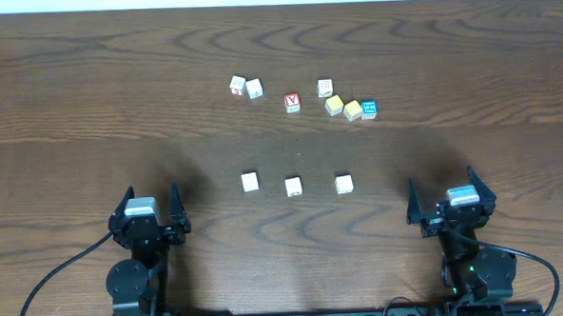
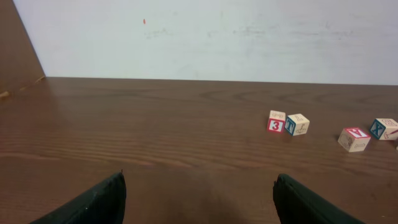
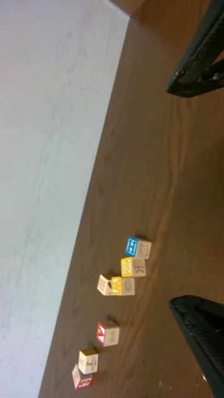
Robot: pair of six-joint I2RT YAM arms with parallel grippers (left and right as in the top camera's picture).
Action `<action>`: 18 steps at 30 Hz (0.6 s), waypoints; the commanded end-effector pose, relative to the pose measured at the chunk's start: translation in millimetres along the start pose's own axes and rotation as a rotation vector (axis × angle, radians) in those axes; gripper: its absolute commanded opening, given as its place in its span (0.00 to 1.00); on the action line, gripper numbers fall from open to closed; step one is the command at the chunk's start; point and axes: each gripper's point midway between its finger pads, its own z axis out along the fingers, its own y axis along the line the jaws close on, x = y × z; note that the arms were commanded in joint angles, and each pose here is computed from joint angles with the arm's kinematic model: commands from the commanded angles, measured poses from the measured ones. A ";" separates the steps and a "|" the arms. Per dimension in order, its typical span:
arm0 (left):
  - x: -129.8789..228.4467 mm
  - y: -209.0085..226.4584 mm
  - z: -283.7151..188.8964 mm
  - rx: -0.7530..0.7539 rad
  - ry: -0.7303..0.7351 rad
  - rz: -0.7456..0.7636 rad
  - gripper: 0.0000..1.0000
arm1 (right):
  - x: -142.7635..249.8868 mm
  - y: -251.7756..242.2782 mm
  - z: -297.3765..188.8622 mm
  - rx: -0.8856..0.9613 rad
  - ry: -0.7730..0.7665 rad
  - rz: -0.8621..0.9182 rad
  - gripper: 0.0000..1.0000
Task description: Lift 3 blocks
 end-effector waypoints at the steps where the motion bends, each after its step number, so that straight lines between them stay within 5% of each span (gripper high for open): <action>1: 15.0 3.4 0.2 -0.017 0.050 0.014 0.76 | 1.1 -1.6 -0.2 0.008 0.003 -0.003 0.99; 18: 10.7 -4.9 0.3 0.030 0.033 -0.012 0.76 | 1.1 -1.6 -0.2 0.008 0.003 -0.003 0.99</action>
